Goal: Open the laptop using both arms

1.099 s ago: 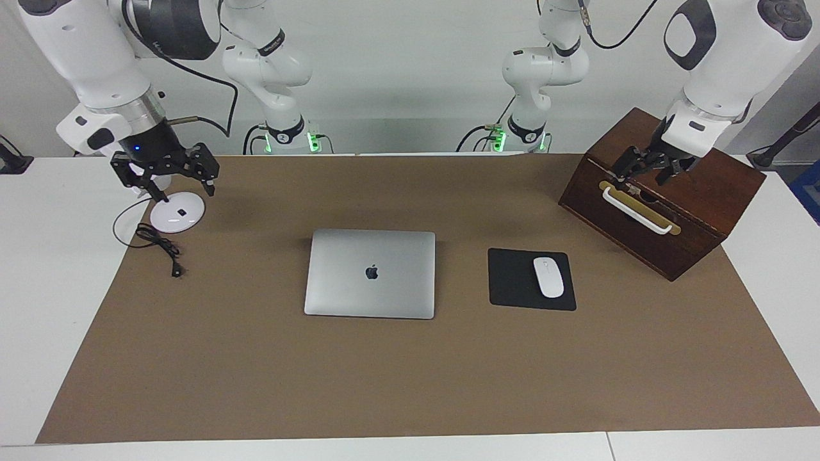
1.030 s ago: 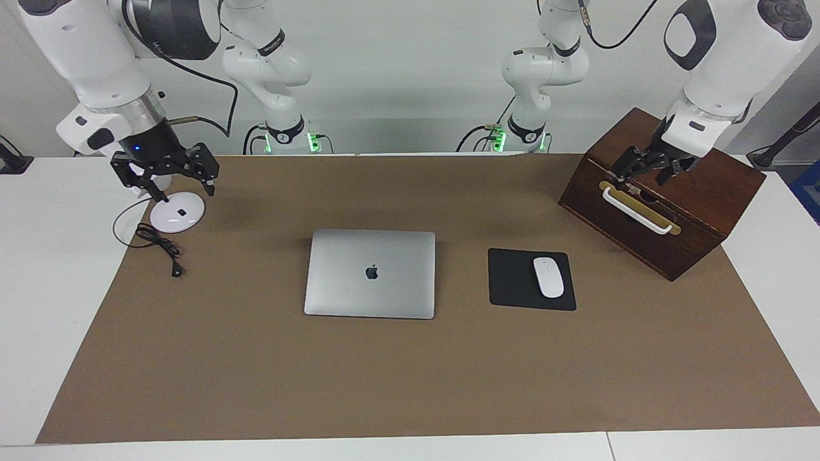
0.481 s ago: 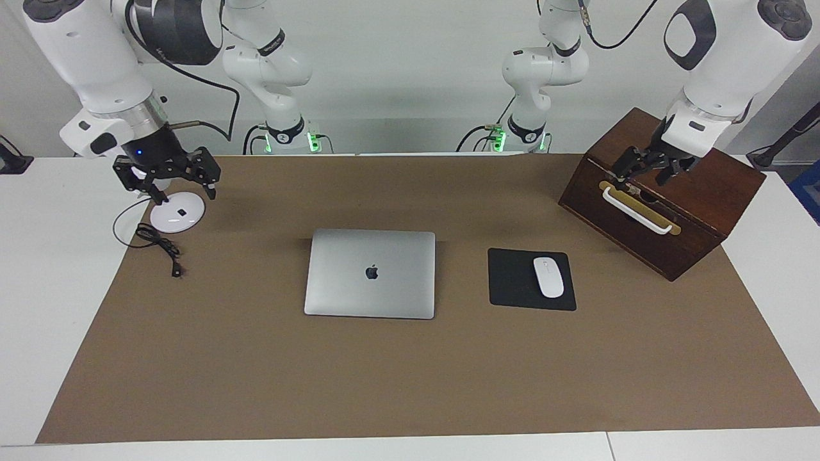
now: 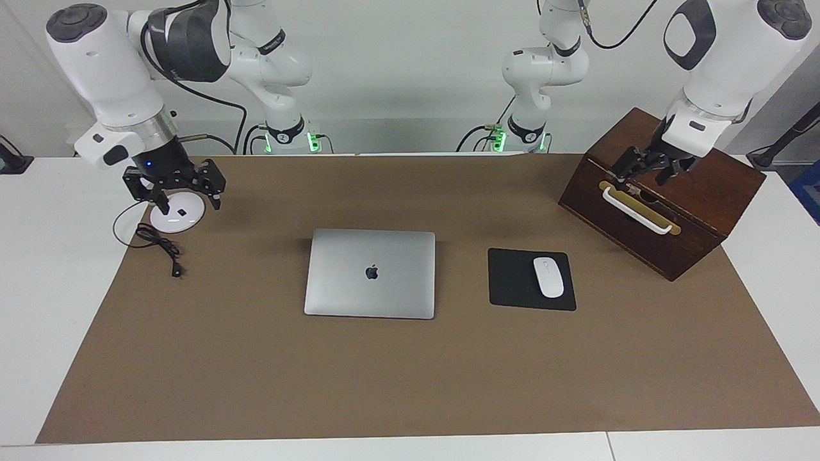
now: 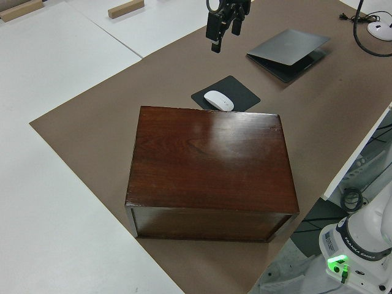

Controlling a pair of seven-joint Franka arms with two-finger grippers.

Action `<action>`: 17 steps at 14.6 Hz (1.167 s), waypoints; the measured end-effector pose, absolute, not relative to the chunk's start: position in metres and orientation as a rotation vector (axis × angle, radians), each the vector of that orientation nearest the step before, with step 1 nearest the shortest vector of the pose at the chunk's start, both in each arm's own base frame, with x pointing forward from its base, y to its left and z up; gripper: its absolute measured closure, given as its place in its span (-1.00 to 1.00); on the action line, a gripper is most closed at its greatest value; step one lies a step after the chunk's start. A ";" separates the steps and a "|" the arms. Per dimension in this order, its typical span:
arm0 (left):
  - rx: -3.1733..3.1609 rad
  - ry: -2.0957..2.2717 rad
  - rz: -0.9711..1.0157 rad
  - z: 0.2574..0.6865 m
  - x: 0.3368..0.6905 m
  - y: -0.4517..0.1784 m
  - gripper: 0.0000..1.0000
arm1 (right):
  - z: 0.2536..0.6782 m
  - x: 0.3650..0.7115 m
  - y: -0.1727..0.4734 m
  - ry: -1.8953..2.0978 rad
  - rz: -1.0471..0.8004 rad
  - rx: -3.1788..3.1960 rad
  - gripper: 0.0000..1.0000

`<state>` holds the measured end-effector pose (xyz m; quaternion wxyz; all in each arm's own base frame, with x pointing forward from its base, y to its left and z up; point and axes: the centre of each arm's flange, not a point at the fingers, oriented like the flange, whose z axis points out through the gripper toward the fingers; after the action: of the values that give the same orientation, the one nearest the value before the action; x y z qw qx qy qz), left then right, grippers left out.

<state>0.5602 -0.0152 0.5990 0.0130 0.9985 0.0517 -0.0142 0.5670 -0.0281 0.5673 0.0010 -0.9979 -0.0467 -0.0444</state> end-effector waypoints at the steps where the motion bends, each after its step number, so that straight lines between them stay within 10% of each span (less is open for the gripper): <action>1: 3.108 0.212 -0.027 0.600 0.561 -0.017 -1.00 | 0.567 0.566 -0.028 -0.146 -0.138 -3.133 -1.00; 10: 3.097 0.257 -0.026 0.598 0.562 -0.022 -1.00 | 0.544 0.567 -0.051 -0.160 -0.228 -3.141 -1.00; 17: 3.095 0.259 -0.026 0.598 0.562 -0.022 0.68 | 0.499 0.569 -0.048 -0.053 -0.366 -3.055 -1.00</action>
<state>0.5618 -0.0219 0.5984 0.0179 0.9963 0.0832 -0.0083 0.5689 -0.0477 0.4995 0.0323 -0.9922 -0.0173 -0.1188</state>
